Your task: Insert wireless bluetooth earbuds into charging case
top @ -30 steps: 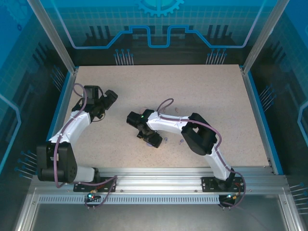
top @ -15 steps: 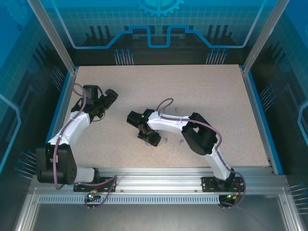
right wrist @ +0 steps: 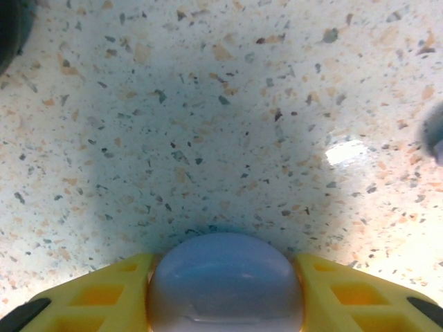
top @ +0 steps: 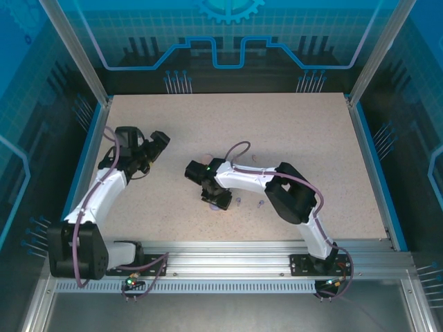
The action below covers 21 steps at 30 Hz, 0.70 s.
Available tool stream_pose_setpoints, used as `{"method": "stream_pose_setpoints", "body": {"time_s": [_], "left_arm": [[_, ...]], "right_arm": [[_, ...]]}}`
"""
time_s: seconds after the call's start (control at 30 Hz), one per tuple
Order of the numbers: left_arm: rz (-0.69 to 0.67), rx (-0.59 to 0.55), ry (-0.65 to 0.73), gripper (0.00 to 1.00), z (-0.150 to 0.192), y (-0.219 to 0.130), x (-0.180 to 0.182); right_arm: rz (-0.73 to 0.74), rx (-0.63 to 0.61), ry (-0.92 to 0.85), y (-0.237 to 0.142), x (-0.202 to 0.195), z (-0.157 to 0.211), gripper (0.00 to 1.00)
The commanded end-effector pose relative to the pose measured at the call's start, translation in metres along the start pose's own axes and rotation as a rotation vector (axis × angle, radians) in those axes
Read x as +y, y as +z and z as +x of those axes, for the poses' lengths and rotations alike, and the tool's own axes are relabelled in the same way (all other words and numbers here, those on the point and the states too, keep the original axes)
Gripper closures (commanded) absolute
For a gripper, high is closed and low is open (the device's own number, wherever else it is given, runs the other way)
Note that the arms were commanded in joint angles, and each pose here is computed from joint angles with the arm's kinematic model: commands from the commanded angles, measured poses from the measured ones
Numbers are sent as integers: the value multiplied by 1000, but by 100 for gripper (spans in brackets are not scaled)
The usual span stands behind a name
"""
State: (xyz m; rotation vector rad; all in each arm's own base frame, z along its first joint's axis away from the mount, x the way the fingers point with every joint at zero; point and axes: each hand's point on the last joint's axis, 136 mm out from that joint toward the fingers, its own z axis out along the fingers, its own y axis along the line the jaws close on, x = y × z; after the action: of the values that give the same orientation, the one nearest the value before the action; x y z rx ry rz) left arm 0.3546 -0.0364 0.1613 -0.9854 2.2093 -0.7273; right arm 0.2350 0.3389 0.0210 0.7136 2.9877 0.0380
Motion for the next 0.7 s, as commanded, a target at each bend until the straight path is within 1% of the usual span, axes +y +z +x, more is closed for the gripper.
{"method": "stream_pose_setpoints", "body": {"time_s": [0.0, 0.13, 0.3, 0.57, 0.67], "left_arm": [[21, 64, -26, 1, 26, -10, 16], [168, 78, -14, 1, 49, -15, 16], [350, 82, 15, 1, 71, -22, 9], [520, 72, 152, 1, 112, -29, -11], [538, 60, 186, 1, 126, -26, -12]], "right_arm": [[-58, -30, -30, -22, 2, -8, 61], [-123, -27, -9, -35, 3, -20, 61], [-236, -44, 24, -63, 12, -49, 61], [-351, -44, 83, -90, 34, -83, 61], [-389, -26, 108, -95, 45, -87, 61]]}}
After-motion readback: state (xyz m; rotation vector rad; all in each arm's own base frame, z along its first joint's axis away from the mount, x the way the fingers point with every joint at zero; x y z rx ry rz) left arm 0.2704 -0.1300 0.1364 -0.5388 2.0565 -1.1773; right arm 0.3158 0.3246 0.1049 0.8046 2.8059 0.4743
